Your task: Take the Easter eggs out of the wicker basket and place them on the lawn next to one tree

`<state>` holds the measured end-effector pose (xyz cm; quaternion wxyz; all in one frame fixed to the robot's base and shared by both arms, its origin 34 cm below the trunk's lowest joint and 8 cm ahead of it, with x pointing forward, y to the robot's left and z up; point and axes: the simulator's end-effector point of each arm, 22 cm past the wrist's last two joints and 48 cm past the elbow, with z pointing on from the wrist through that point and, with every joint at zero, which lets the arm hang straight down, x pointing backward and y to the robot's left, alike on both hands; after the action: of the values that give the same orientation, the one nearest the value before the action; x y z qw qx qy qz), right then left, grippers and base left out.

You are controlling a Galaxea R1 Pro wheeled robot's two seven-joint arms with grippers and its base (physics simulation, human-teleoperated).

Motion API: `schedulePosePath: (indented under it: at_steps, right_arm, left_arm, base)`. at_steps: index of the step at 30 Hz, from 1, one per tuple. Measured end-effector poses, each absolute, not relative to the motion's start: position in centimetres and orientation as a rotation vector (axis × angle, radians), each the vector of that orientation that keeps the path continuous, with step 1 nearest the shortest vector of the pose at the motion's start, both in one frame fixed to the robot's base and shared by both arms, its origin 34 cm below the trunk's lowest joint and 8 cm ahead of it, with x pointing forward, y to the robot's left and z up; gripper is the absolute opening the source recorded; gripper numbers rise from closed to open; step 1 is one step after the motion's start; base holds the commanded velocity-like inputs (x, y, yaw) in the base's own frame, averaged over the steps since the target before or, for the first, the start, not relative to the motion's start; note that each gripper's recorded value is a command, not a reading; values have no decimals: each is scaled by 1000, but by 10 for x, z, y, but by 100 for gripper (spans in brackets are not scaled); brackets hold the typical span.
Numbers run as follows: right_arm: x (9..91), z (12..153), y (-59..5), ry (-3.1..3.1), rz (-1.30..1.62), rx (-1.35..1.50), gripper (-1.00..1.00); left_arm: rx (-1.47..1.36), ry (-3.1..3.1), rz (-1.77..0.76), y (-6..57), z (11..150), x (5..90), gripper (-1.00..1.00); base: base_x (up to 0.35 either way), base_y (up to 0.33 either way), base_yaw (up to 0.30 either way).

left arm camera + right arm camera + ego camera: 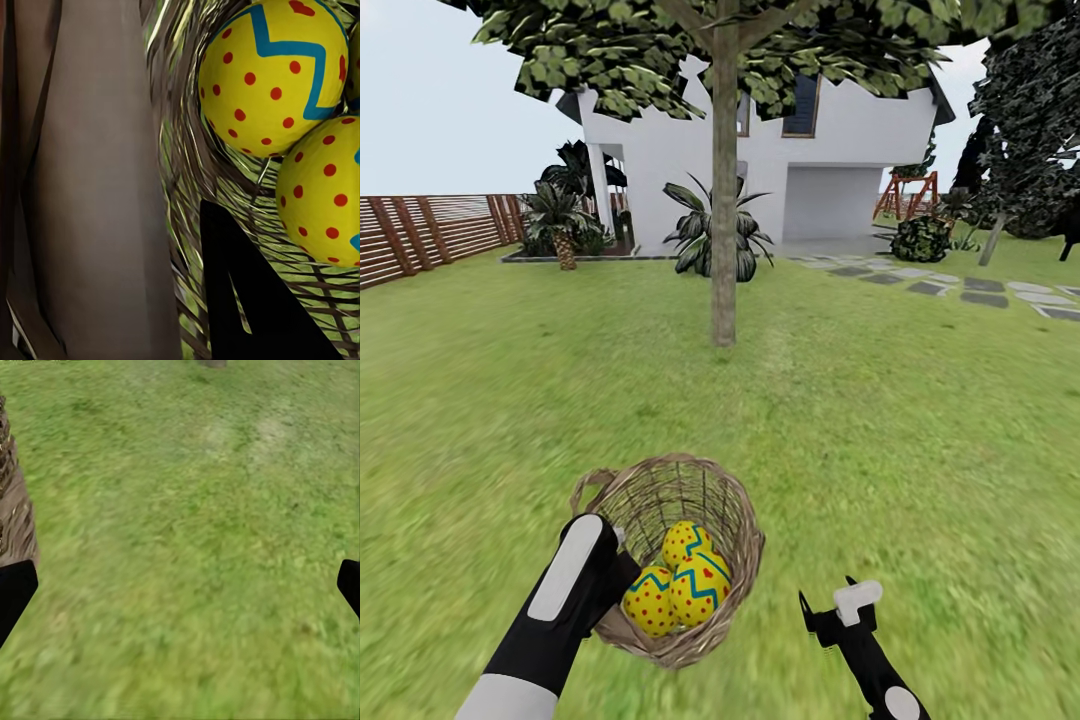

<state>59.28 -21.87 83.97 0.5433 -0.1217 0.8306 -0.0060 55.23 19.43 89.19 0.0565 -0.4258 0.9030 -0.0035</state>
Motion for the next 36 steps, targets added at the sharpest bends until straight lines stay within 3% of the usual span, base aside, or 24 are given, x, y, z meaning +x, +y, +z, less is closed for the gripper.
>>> schedulePosePath:
  at_steps: [36]
  right_arm:
    - [593,840,-219,1972,-14,-289,100]
  left_arm:
    - [-1165,2758,12,184,892,555,-100]
  base:
    - [331,0,0]
